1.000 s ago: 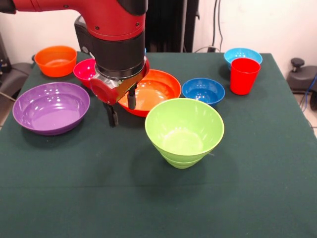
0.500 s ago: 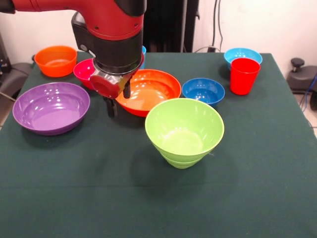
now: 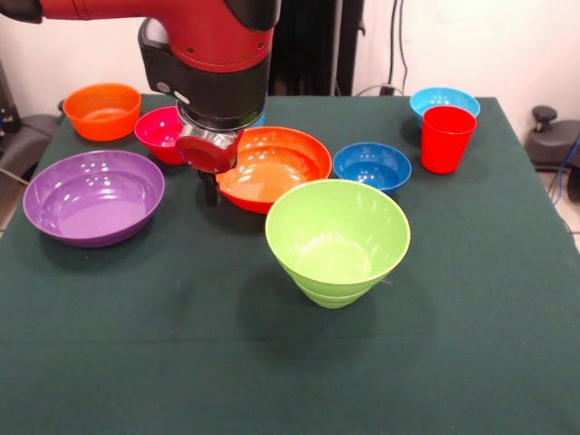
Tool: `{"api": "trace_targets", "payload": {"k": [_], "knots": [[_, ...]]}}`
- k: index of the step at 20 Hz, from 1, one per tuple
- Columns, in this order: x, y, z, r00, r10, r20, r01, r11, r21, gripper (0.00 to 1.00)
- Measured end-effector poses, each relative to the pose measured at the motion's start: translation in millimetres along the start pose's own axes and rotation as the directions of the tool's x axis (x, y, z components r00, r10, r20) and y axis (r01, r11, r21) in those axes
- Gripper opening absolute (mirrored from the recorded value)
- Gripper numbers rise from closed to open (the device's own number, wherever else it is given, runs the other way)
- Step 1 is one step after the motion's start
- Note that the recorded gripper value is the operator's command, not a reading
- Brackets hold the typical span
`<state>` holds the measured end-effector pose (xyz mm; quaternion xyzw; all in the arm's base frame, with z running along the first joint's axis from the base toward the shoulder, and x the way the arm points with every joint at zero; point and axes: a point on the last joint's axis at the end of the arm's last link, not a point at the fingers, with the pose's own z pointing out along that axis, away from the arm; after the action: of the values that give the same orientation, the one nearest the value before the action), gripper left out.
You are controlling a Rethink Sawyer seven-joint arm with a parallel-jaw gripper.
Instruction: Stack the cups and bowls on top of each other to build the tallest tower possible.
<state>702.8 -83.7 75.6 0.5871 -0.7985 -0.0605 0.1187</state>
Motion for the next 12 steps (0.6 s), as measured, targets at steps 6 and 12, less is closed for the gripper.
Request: {"api": "trace_targets", "payload": {"k": [6,12], "knots": [[-6.6,1.1,-2.5,0.9998,-0.018,-0.005,0.018,0.9998,0.005,1.00],[-9.3,1.7,-2.6,0.9998,-0.022,-0.006,0.022,0.9998,0.005,1.00]]}}
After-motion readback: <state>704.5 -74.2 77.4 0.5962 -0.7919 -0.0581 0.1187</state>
